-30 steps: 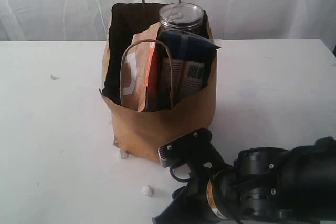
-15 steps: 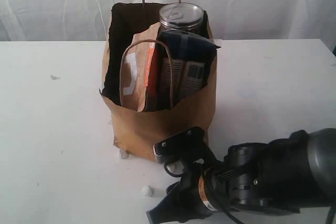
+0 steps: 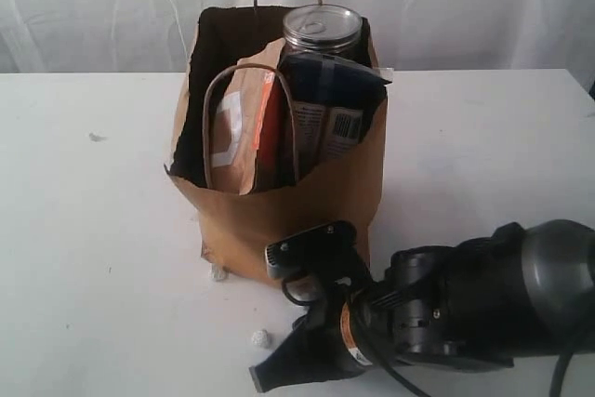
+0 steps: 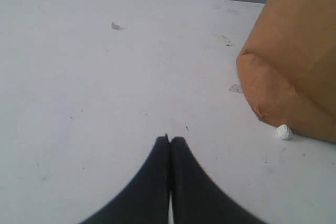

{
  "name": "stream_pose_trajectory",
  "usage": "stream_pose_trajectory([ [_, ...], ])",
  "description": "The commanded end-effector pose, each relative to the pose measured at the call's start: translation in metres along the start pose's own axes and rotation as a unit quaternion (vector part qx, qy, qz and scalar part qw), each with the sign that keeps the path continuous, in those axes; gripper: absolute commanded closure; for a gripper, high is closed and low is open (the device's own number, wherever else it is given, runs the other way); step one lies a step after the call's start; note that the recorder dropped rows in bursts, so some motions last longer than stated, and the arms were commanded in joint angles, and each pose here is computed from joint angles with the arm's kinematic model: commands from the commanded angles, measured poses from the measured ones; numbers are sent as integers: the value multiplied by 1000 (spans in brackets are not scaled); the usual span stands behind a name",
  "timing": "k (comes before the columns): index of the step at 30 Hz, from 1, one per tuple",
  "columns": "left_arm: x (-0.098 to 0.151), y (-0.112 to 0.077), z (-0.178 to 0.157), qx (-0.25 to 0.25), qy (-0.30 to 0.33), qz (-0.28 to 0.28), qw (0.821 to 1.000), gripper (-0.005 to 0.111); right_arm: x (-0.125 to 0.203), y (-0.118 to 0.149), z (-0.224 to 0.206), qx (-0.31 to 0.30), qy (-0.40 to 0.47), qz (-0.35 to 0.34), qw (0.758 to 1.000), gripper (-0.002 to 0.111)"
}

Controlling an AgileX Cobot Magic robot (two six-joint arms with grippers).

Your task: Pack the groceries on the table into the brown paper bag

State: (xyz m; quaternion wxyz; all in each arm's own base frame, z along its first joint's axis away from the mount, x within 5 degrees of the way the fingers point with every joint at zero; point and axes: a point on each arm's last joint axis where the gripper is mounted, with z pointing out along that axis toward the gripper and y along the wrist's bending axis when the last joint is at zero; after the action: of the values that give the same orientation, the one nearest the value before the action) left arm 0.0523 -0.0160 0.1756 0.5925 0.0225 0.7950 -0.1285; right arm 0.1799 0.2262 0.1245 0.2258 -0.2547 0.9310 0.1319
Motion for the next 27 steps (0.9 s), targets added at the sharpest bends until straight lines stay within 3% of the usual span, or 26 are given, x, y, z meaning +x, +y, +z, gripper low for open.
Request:
stream_pose_trajectory([
  [1, 1, 0, 0, 0, -1, -5, 1000, 107, 4, 1, -17, 25, 5, -14, 1000, 108],
  [10, 1, 0, 0, 0, -1, -5, 1000, 107, 8, 19, -100, 53, -40, -66, 996, 108],
  [16, 1, 0, 0, 0, -1, -5, 1000, 107, 10, 19, -172, -21, -138, -37, 990, 108],
  [22, 1, 0, 0, 0, -1, -5, 1000, 107, 1, 9, -250, -106, -276, -8, 955, 108],
  [27, 1, 0, 0, 0, -1, -5, 1000, 107, -22, -1, -312, -85, -382, -18, 920, 108],
])
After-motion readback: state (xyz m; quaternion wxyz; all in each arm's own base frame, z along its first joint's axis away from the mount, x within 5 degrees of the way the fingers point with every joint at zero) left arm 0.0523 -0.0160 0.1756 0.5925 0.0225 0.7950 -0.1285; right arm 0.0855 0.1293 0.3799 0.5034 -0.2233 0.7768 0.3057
